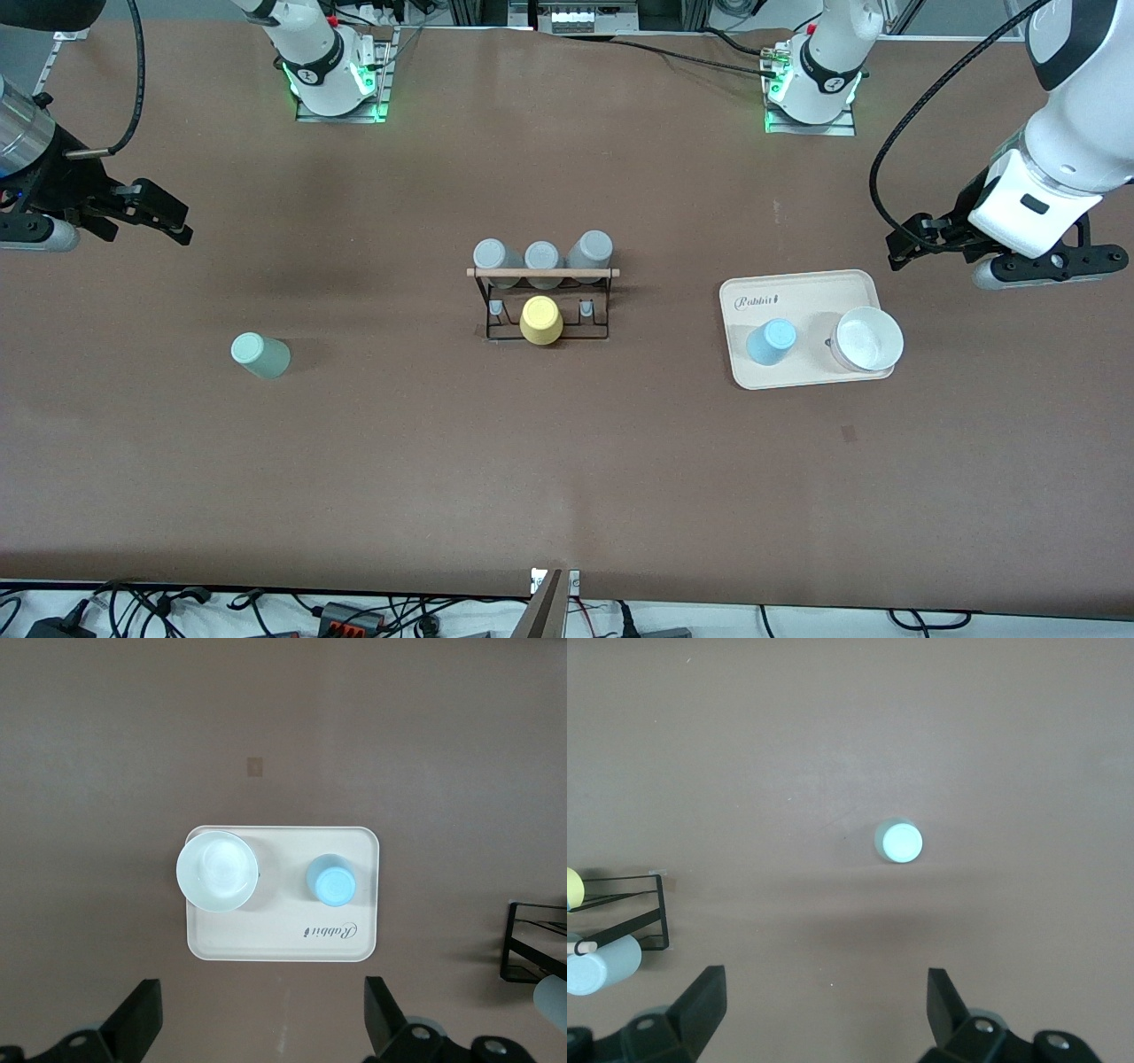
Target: Hang scattered cups on rack with three cups
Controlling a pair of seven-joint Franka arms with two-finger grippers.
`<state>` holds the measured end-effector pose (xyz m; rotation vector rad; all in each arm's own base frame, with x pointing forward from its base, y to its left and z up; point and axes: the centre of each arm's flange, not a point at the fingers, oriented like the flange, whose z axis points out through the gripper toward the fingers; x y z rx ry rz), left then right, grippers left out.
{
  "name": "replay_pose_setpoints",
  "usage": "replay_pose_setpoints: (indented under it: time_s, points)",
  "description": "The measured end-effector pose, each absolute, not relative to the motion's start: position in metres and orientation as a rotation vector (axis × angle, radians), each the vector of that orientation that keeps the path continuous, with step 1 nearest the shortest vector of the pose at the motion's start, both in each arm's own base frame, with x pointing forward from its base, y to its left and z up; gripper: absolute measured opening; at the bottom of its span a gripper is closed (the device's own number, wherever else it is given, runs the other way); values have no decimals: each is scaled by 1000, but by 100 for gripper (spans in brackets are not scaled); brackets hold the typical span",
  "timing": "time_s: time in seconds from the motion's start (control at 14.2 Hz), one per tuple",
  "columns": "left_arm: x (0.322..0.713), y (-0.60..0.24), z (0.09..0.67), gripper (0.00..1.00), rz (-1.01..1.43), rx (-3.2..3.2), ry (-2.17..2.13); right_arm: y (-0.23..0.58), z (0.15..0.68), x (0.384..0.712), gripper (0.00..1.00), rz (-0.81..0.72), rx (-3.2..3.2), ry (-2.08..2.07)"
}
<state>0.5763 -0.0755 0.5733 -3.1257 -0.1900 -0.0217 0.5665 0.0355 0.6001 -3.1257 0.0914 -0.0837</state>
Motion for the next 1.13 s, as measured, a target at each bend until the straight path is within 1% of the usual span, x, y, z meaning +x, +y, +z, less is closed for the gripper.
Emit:
replay_pose_setpoints:
  time_s: [0.21, 0.49, 0.71, 0.92, 1.13]
  points:
    - [576, -75, 573, 100, -22, -3126, -190, 32, 596, 570, 100, -53, -3129, 102]
    - [576, -80, 573, 100, -19, -3126, -179, 33, 608, 572, 100, -41, -3131, 97]
    - [576, -90, 560, 100, 29, -3124, -149, 35, 609, 572, 100, -33, -3133, 91]
    - [583, -123, 504, 100, 199, -3103, -60, 37, 608, 572, 100, -29, -3142, 101]
    - [600, -156, 416, 100, 371, -3071, 16, 41, 607, 572, 100, -30, -3154, 94]
